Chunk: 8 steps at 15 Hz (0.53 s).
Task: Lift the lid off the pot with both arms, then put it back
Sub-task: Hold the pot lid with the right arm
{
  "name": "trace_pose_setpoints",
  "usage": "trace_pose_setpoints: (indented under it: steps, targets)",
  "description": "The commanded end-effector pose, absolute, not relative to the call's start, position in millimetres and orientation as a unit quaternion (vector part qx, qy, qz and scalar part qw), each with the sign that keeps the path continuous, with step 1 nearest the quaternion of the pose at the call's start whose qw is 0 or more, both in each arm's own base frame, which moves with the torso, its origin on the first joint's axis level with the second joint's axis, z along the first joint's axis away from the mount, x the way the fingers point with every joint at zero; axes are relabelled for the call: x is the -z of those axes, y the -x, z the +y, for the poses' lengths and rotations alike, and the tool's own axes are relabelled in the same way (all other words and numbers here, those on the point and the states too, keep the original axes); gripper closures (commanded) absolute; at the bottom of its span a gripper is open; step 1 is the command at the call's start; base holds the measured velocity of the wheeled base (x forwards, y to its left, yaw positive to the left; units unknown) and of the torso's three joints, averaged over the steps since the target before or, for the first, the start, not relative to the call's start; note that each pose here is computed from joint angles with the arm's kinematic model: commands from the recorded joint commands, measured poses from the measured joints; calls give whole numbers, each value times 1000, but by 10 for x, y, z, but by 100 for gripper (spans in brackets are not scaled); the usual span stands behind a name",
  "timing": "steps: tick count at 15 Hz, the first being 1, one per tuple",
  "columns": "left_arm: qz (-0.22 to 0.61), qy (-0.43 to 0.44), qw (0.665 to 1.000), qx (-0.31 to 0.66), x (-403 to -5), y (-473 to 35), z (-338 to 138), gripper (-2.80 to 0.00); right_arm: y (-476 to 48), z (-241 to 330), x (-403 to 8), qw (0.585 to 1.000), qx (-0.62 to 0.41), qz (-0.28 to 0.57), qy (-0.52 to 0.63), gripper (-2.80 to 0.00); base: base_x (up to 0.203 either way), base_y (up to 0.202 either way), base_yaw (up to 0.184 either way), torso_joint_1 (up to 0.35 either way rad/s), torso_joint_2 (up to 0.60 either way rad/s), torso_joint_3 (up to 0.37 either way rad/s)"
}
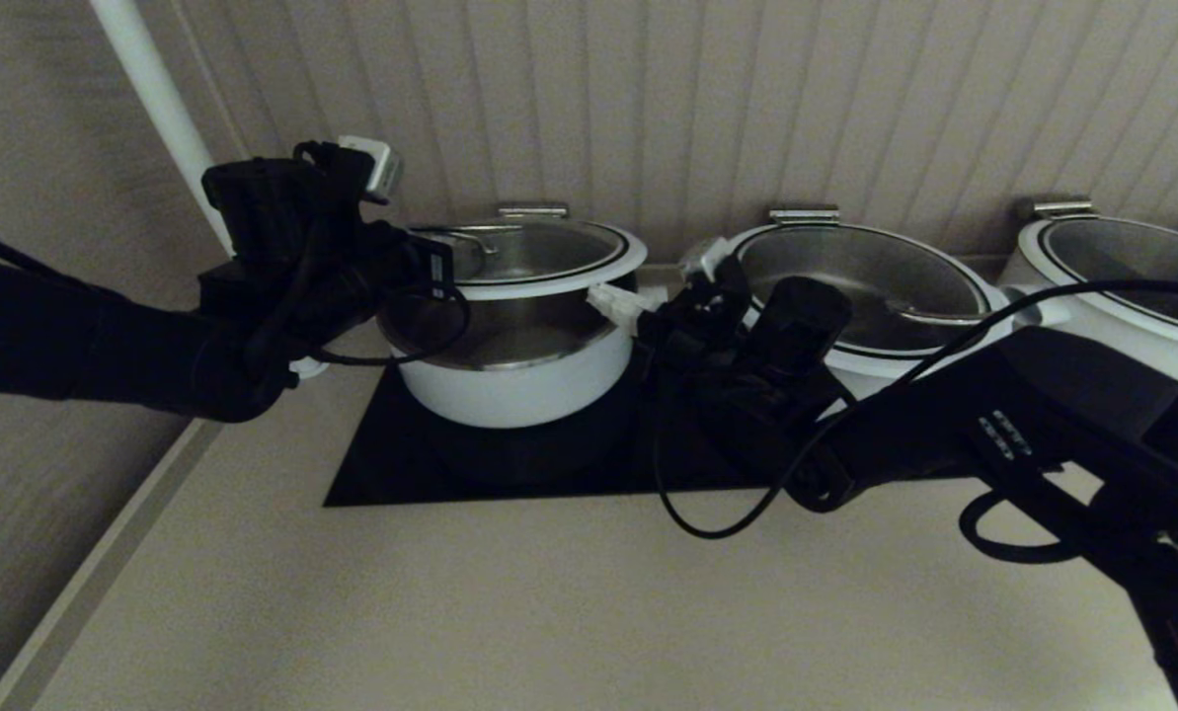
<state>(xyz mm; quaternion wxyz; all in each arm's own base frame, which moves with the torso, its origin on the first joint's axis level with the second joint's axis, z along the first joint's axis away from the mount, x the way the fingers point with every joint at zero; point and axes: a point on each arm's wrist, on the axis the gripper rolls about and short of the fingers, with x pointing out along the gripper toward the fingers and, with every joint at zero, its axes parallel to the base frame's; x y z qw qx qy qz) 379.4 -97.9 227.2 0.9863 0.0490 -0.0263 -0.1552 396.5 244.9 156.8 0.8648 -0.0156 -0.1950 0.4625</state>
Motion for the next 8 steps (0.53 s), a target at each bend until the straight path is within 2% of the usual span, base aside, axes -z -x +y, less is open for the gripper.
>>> trace_pose_setpoints:
  steps: [1,8]
  targets:
    - [-29,-49,986,155,-2282,-3789,-976,0,-3959,2465,-1568,863,-465,-199,16,0,0,0,0,0,0,0]
    - [-31,-49,986,154,-2289,-3791,-977,0,-3928,2545,-1517,859,-473,-193,14,0,0,0,0,0,0,0]
